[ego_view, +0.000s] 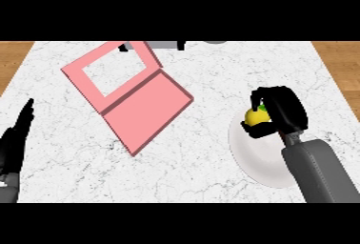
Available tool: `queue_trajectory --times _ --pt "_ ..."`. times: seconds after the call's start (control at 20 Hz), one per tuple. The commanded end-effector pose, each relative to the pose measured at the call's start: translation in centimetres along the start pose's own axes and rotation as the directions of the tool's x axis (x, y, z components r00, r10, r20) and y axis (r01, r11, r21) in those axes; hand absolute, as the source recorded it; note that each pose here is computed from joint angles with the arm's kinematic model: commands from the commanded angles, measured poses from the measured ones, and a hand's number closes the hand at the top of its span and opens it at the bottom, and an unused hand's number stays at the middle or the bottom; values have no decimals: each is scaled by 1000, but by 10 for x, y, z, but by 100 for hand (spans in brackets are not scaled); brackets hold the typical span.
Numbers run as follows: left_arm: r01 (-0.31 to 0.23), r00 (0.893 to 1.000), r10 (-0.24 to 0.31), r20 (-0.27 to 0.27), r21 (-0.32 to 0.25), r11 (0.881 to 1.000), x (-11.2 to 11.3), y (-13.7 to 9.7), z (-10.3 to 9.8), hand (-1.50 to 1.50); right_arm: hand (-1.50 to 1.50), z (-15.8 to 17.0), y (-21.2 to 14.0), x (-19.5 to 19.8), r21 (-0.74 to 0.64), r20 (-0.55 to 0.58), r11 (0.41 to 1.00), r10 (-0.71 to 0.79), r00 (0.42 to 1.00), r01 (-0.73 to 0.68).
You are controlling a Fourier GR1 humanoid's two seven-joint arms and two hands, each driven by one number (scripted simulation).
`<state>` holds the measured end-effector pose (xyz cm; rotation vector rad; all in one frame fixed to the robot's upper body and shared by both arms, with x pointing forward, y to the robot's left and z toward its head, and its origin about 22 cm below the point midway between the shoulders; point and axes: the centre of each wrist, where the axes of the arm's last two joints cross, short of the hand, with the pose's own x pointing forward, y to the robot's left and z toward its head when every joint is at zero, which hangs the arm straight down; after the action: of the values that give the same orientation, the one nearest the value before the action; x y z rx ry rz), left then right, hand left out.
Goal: Pick the lemon from the plate and place it in the cardboard box
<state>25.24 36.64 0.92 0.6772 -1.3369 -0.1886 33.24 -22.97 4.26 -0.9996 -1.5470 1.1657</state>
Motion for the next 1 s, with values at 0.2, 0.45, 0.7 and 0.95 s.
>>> queue_trajectory --times 0.2,0.45,0.7,0.95 --pt "-20 1000 20 20 -29 999 8 -7 1 0 150 27 -65 95 -168 79 984 -42 996 55" --pt "0 999 1 34 -24 1000 -3 -11 -1 0 150 -10 -62 141 -132 132 972 -179 975 196" --pt "-8 999 10 32 -43 999 21 -11 -6 0 150 -38 -94 179 -121 114 942 -301 947 314" --pt "-3 998 6 57 -56 998 21 0 -8 0 150 -86 -100 198 -119 74 914 -380 922 387"
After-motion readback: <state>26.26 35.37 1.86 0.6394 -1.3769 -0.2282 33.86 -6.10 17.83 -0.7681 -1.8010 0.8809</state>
